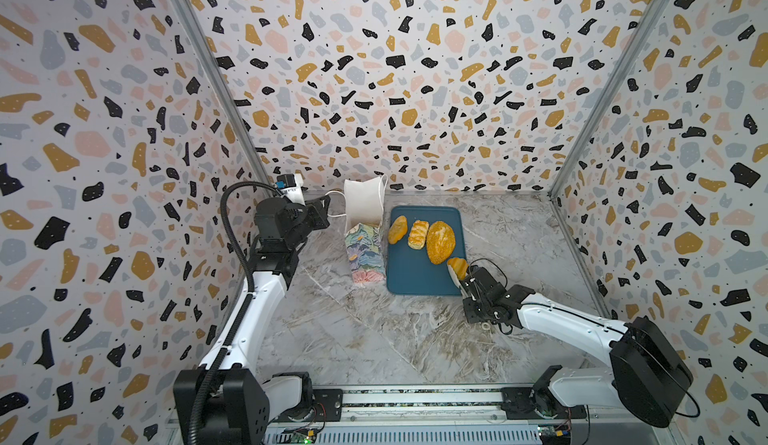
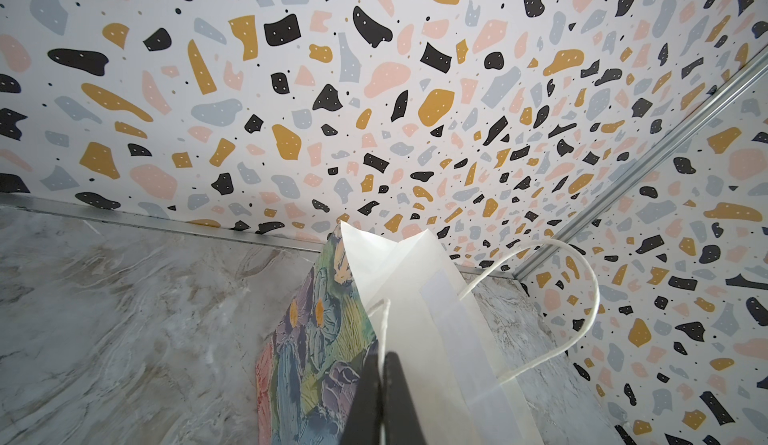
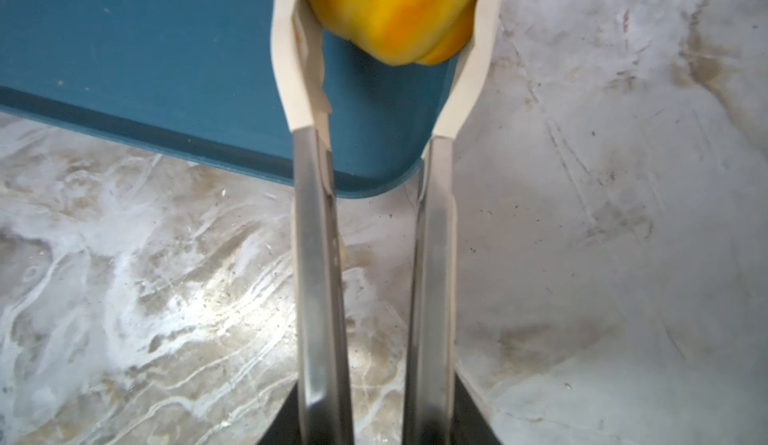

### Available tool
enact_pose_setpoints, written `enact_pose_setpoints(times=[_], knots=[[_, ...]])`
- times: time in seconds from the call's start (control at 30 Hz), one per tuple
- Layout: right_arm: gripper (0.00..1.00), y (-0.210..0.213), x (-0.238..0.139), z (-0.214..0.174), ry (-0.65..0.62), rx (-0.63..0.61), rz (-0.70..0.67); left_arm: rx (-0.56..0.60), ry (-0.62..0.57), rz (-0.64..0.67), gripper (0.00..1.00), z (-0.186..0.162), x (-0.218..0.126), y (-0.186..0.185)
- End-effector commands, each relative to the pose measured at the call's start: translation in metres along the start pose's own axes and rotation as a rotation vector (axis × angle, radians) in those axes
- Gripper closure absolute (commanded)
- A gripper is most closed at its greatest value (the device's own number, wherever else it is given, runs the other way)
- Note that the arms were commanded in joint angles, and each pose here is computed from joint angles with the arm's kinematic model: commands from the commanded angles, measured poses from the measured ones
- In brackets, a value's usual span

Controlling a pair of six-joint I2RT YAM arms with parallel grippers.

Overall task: Place the fake bread into the paper bag
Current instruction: 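Close the tongs on the yellow striped bun with the right gripper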

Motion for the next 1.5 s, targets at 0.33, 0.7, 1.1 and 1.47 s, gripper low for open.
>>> enact_pose_setpoints(times=[0.33,0.7,1.1,1.47], knots=[[0.73,0.006,-0.030,0.018,-0.116,0.021,0.054,0.018,-0.043,-0.014,1.00,0.007,-0.002,-0.003],[0.71,-0.003,-0.026,0.012,-0.110,0.020,0.009,0.020,-0.047,-0.015,1.00,0.008,-0.003,-0.004],[0.61,-0.012,-0.013,0.015,-0.076,-0.037,-0.122,0.023,-0.043,-0.012,1.00,0.007,-0.003,-0.004],[0.46,-0.006,-0.015,0.022,-0.096,-0.076,-0.137,0.026,-0.041,-0.009,1.00,0.008,-0.002,-0.004]])
Point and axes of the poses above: each gripper's point midway between its finger pads, its own x axis out along the fingers, its own y axis along the line the jaws close on, z = x × y, the point moved 4 cm from there along -x, back along the fingers, and after that the axes turned 12 degrees about x, right-handed, at the moved point
